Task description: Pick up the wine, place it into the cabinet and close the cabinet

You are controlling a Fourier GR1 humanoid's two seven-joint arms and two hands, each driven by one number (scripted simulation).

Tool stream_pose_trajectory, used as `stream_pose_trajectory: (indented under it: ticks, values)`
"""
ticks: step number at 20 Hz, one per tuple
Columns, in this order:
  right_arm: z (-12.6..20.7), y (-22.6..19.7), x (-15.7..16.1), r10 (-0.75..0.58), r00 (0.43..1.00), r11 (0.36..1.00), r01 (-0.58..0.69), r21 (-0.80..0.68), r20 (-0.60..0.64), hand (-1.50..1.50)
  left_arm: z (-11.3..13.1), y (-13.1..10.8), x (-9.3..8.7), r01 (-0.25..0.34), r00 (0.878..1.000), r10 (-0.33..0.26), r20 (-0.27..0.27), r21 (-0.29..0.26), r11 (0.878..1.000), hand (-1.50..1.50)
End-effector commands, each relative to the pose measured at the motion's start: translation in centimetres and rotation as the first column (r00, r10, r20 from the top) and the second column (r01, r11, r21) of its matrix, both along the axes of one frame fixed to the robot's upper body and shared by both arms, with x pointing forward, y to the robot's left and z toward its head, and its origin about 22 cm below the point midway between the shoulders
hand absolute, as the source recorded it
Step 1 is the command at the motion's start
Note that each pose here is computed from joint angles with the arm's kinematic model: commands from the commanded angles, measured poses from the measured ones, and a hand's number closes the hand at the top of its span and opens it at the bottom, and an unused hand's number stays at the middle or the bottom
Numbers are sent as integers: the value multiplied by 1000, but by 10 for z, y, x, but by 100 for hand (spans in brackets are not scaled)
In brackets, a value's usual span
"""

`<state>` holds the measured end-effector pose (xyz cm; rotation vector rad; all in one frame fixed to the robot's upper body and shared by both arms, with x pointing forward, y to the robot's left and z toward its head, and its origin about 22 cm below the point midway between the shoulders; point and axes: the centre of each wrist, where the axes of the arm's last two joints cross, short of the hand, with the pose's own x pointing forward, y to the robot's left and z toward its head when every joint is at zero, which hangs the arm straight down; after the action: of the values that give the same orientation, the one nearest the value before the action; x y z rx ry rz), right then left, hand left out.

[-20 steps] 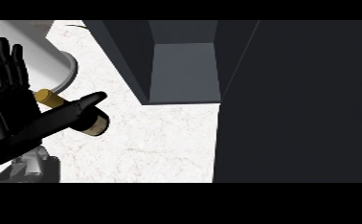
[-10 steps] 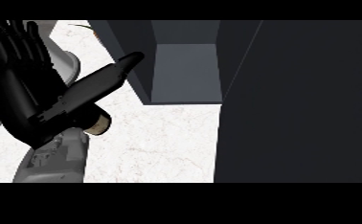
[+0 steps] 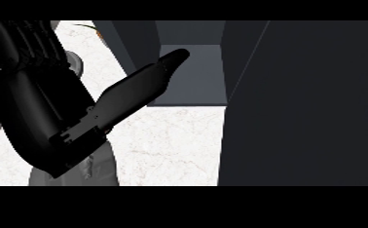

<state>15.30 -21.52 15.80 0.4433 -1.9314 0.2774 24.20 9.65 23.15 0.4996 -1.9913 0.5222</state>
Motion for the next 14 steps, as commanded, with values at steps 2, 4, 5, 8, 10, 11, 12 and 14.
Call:
stream_pose_trajectory:
  ticks: [2, 4, 5, 8, 10, 11, 12, 14]
  values:
    - [12, -1, -11, 19, 1000, 1000, -19, 21, 15, -150, 12, -24, -17, -5, 1000, 4, -22, -55, 998, -150]
    - [18, 3, -25, 21, 999, 1000, -22, 13, 27, -150, 26, -21, -16, -34, 999, 33, -8, -25, 999, -150]
    - [26, 0, -12, -10, 1000, 1000, 9, 17, 5, -150, 28, -20, -28, -12, 1000, 11, -28, -25, 1000, -150]
    - [24, -2, -7, 9, 1000, 1000, -9, 15, 6, -150, 27, -28, -23, -37, 999, 36, -19, -13, 999, -150]
    - [34, 0, -20, 21, 999, 1000, -22, 8, 29, -150, 31, -21, -32, -60, 998, 60, -23, 0, 998, -150]
    - [23, 10, -6, 11, 1000, 1000, -12, 6, 24, -150, 37, -28, -27, -57, 998, 56, -26, -14, 998, -150]
    - [33, 8, -20, 17, 1000, 1000, -17, 11, 21, -150, 47, -24, -18, -94, 995, 94, -30, 5, 996, -150]
    - [34, -1, -23, 20, 999, 1000, -20, -11, 37, -150, 42, -18, -34, -92, 995, 92, -47, 13, 996, -150]
